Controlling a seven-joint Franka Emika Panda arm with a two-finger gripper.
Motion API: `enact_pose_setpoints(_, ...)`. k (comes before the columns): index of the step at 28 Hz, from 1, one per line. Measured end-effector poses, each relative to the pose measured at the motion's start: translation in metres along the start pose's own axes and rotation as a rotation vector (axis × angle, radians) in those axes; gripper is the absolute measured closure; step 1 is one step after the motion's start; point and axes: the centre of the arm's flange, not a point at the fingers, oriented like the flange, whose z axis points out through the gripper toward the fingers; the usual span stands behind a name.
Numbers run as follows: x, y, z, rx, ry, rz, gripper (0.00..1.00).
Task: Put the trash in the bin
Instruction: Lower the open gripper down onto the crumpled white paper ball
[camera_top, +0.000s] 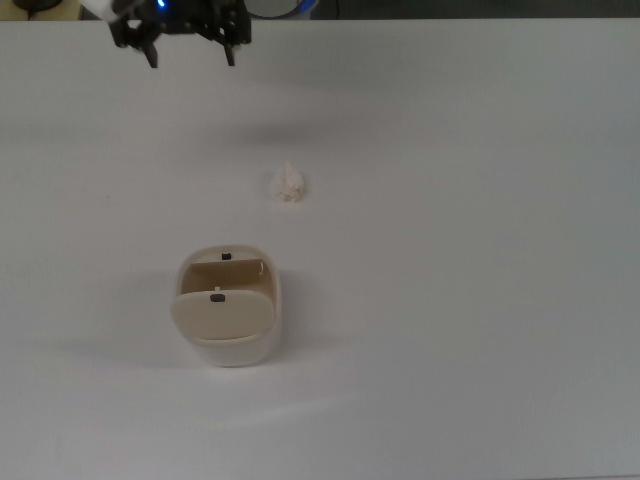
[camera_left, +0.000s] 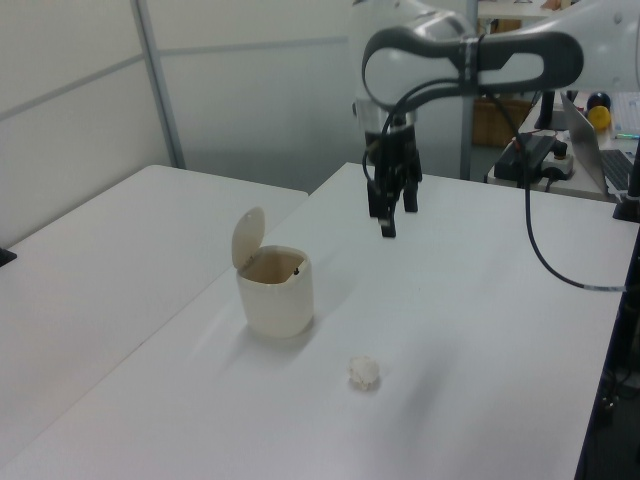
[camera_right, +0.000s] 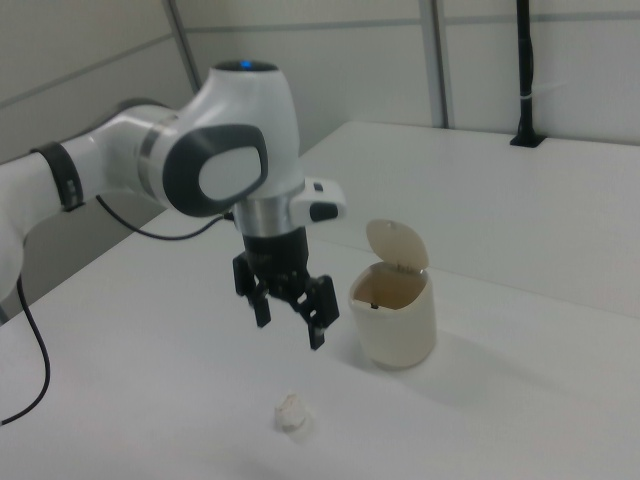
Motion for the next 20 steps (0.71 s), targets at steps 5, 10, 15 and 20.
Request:
enact_pose_setpoints(5, 0.012, -0.025, 0.056, 0.004, -0.098, -0.060, 0.00)
enact_pose_setpoints(10, 0.028, -0.041, 0.112, 0.000, -0.149, -0.097, 0.00)
enact_pose_setpoints(15, 0.042, -0.052, 0.158, -0.008, -0.162, -0.122, 0.00)
enact_pose_setpoints(20, 0.052, -0.064, 0.188, -0.020, -0.161, -0.145, 0.00)
